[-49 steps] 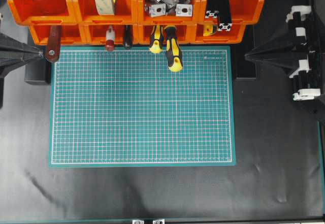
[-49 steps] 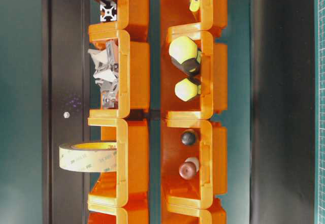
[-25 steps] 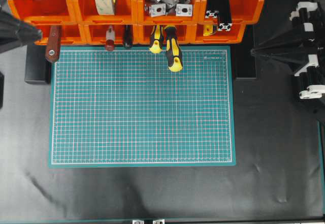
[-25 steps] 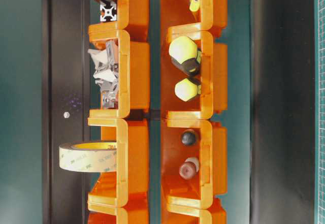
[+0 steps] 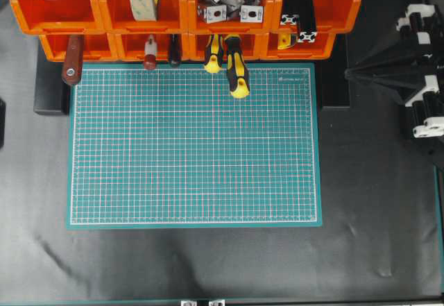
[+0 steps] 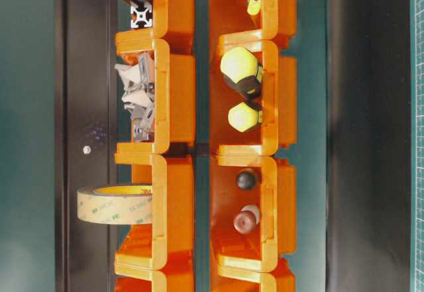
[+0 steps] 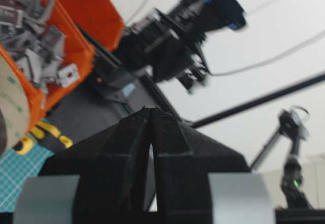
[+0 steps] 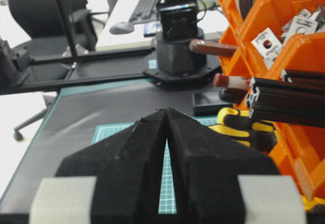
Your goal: Pick foam from container rack with left arm.
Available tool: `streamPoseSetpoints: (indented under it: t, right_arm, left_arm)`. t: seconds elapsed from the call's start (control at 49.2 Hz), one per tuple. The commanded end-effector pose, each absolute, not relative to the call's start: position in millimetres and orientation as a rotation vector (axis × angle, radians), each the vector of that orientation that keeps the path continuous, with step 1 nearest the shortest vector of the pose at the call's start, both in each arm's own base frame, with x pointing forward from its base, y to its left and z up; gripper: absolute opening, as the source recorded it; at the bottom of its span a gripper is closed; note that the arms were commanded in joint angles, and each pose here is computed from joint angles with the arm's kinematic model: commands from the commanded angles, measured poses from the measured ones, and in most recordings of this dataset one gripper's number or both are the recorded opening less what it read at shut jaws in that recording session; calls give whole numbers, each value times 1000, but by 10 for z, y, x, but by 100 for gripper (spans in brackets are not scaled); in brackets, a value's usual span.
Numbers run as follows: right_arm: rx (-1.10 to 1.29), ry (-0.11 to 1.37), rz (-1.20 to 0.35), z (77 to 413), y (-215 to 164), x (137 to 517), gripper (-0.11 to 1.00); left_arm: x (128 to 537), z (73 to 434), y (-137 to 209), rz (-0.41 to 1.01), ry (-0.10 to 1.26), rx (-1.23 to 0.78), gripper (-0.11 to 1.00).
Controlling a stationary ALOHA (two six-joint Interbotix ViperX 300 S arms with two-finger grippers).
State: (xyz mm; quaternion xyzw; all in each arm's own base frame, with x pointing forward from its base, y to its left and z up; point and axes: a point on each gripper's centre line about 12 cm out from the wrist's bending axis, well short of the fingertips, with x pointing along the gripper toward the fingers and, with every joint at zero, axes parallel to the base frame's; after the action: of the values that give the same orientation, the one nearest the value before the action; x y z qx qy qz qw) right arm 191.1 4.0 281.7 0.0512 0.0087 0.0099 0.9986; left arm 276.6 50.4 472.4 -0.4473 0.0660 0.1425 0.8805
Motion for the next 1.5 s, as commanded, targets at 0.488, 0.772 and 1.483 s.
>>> streamPoseSetpoints:
  t: [0.488,0.772,1.483]
  right_arm:
    - [107,22,42,2913,85,1937,-1]
    - [107,24,48,2911,97,1936,-1]
    - [107,11,71,2945,137,1918,-1]
  left_arm:
    - [2844,4584,659,435,253,-1023,53]
    - [2949,4411,700,473,289,-1063,86]
    - [3297,3996,894,525,297,-1108,88]
